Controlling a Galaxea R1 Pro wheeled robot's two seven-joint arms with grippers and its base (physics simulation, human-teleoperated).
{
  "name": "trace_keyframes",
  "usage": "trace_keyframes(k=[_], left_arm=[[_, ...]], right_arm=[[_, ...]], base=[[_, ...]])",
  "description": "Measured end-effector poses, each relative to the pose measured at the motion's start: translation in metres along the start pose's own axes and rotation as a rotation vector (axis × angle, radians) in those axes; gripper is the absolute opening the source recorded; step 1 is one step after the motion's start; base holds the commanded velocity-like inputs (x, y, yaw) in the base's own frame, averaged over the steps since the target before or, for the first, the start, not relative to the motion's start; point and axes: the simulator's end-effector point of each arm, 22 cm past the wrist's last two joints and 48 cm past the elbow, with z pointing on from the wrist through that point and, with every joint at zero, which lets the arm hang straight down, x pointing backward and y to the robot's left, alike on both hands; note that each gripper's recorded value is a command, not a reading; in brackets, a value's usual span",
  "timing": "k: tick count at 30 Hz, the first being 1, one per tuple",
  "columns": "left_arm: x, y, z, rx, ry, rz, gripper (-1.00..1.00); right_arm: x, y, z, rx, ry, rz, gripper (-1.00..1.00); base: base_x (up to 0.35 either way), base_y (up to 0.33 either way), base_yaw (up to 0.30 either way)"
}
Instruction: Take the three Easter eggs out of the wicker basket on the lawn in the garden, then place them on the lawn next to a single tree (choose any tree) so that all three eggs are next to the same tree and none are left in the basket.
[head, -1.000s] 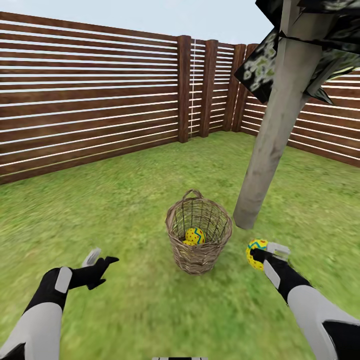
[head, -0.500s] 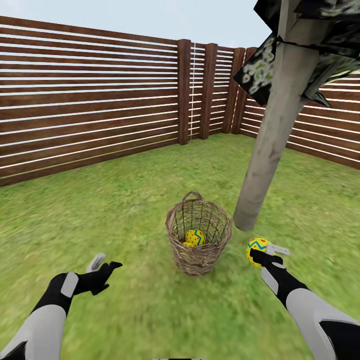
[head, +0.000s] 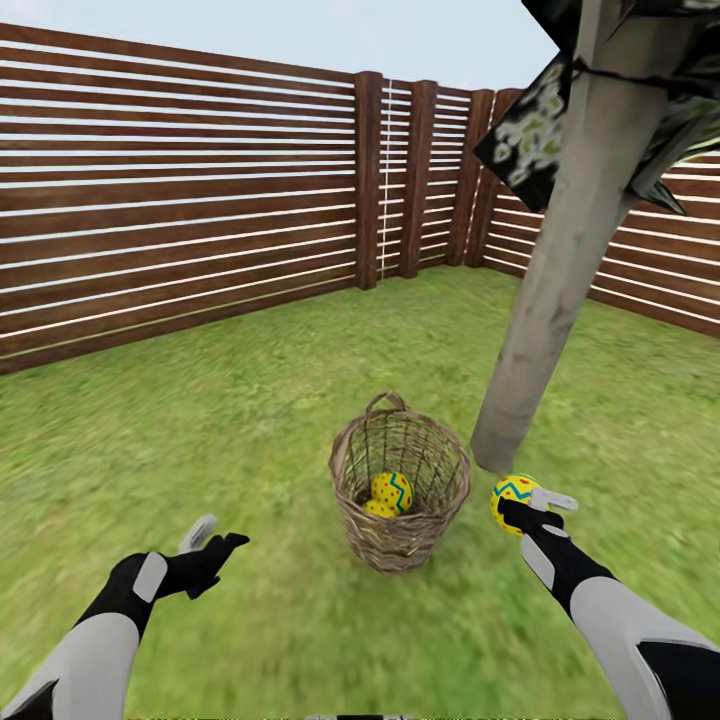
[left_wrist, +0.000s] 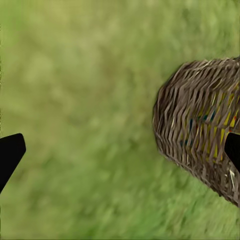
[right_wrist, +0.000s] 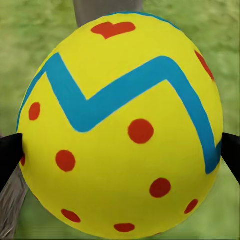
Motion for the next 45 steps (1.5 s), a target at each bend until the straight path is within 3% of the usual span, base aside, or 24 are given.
trace_keyframes(k=[17, 32, 33, 36, 38, 40, 42, 45], left_arm=[[0.043, 0.01, 0.036, -0.02, 0.079, -0.024, 1.0], [0.056, 0.032, 0.052, -0.058, 0.111, -0.037, 1.0], [0.05, 0.033, 0.05, -0.06, 0.103, -0.031, 1.0], [-0.007, 0.033, 0.027, -0.066, 0.002, 0.024, 1.0], [-0.045, 0.007, 0.0, -0.02, -0.039, 0.048, 1.0], [-0.086, -0.059, -0.045, 0.098, -0.145, 0.102, 1.0], [-0.088, -0.08, -0.061, 0.13, -0.192, 0.109, 1.0], [-0.063, -0.062, -0.056, 0.106, -0.164, 0.08, 1.0]], right_arm=[[0.043, -0.001, 0.018, 0.011, 0.065, -0.023, -1.0], [0.078, 0.001, 0.029, 0.016, 0.116, -0.039, -1.0], [0.078, 0.001, 0.029, 0.016, 0.116, -0.039, -1.0], [0.079, 0.0, 0.029, 0.017, 0.118, -0.04, -1.0], [0.079, 0.0, 0.029, 0.017, 0.118, -0.04, -1.0], [0.078, -0.001, 0.029, 0.018, 0.116, -0.05, -1.0], [0.078, -0.002, 0.029, 0.019, 0.115, -0.061, -1.0], [0.078, -0.001, 0.029, 0.018, 0.114, -0.068, -1.0]], base=[[0.0, 0.0, 0.0], [0.0, 0.0, 0.0], [0.0, 0.0, 0.0], [0.0, 0.0, 0.0], [0.0, 0.0, 0.0], [0.0, 0.0, 0.0], [0.0, 0.0, 0.0], [0.0, 0.0, 0.0]])
